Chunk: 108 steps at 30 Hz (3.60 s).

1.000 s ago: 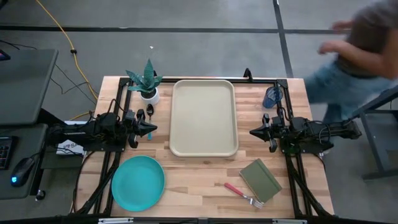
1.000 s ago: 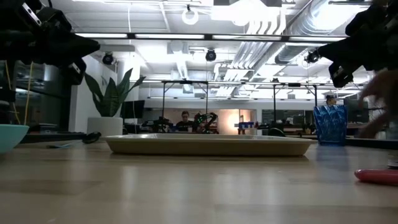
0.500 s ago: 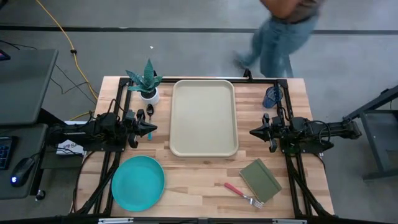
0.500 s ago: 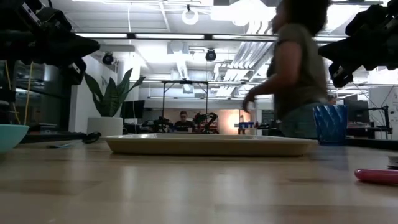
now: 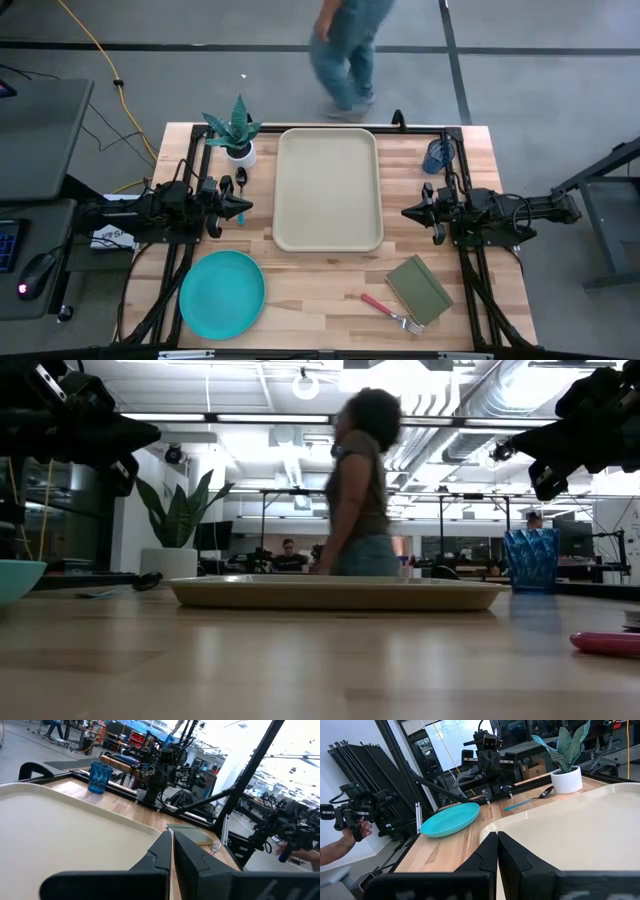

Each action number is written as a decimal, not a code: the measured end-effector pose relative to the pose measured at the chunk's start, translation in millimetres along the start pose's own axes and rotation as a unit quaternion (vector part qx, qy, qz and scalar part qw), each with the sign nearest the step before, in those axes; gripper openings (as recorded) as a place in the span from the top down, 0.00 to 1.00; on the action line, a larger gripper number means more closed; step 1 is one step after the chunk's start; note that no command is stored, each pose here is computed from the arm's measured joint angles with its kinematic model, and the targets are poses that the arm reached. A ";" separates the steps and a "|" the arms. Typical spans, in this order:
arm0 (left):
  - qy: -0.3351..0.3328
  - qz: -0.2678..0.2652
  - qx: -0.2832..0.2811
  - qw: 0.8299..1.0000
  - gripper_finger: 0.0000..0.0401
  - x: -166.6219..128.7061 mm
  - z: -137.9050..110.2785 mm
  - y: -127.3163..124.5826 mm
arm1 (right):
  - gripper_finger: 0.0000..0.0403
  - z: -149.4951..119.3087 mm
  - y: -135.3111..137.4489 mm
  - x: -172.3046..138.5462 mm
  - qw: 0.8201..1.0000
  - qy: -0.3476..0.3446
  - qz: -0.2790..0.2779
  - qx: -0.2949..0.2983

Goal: Pick and place plate/cup/fork/spoon on tray

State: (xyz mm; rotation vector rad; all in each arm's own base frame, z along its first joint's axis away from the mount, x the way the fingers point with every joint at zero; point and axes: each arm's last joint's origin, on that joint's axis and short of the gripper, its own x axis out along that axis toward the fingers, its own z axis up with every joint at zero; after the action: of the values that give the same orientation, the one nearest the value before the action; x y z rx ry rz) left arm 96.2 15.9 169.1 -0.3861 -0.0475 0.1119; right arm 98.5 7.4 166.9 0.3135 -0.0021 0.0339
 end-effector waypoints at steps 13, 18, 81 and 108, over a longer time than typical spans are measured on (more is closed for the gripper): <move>0.000 0.000 0.000 1.000 1.00 0.0 0.0 0.0 | 1.00 5.9 -0.3 -0.2 0.999 -0.038 -0.026 -0.024; 0.000 0.000 0.000 1.000 1.00 0.0 0.1 -0.1 | 1.00 28.8 -0.1 -5.4 0.978 -0.180 -0.104 0.011; 0.226 0.133 0.131 0.956 1.00 143.8 -21.6 8.3 | 1.00 -24.8 28.6 112.8 0.981 0.163 -0.050 0.093; 0.267 0.224 0.145 0.926 1.00 152.9 -42.6 14.2 | 1.00 -61.4 53.1 223.5 0.926 0.354 -0.123 0.035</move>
State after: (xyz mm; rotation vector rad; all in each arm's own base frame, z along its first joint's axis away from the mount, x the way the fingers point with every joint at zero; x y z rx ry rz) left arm 249.5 31.1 128.1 -0.1141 0.5964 0.4560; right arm 319.9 84.2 126.4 0.3567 0.7602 -0.1048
